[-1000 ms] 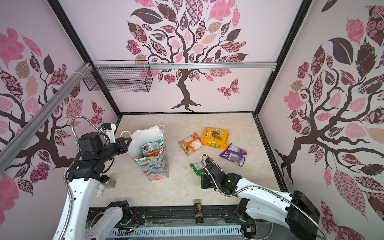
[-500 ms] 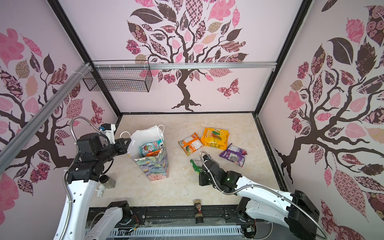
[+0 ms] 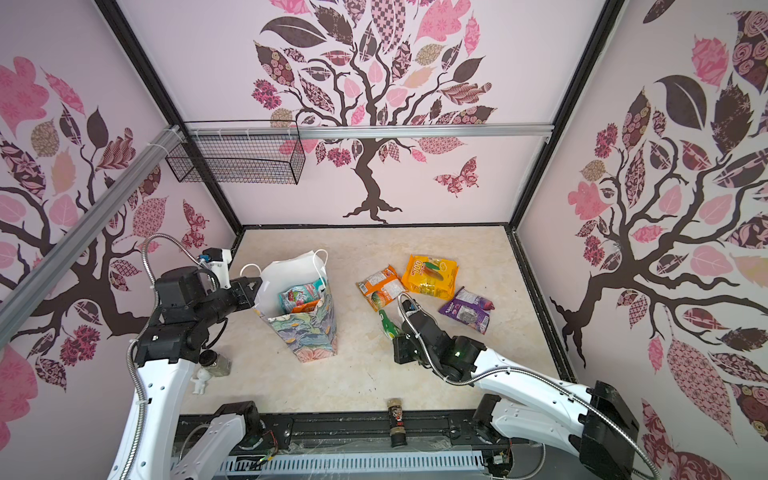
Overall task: Place the snacks into the paper bag
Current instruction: 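Lift the green packet with the right gripper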
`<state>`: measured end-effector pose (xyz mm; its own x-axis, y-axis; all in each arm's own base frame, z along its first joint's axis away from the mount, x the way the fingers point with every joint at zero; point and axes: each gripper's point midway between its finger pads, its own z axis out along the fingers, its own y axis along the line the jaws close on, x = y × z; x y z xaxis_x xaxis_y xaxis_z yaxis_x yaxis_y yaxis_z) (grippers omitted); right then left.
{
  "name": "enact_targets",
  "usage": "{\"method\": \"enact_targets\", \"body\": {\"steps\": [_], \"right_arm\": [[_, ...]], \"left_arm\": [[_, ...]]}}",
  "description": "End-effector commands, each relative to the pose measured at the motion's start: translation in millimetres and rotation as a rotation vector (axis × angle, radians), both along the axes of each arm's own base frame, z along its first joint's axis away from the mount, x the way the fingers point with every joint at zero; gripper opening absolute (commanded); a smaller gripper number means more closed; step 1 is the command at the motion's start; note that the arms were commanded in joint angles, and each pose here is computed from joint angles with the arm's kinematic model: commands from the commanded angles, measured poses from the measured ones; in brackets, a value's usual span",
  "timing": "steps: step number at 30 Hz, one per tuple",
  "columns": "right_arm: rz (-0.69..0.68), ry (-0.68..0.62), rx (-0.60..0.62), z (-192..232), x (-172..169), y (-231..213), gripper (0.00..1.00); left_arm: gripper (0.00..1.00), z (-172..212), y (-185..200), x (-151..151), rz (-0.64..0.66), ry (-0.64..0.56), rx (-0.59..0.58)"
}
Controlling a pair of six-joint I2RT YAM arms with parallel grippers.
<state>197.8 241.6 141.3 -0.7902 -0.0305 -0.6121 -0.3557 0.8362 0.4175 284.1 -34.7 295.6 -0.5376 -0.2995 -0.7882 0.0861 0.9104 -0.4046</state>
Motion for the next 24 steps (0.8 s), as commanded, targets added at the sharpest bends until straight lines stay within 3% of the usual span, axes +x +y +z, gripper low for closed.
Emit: {"method": "enact_targets", "body": {"steps": [1,14,24], "right_arm": [[0.003,-0.097,0.055,40,14,11,0.00],[0.023,-0.185,0.092,85,24,22,0.00],[0.079,-0.274,0.183,144,35,49,0.00]], "left_arm": [[0.05,-11,2,-1,0.005,0.018,0.008],[0.05,-5,1,-2,0.000,-0.010,-0.009],[0.05,-3,2,-1,0.005,-0.017,-0.015]]}}
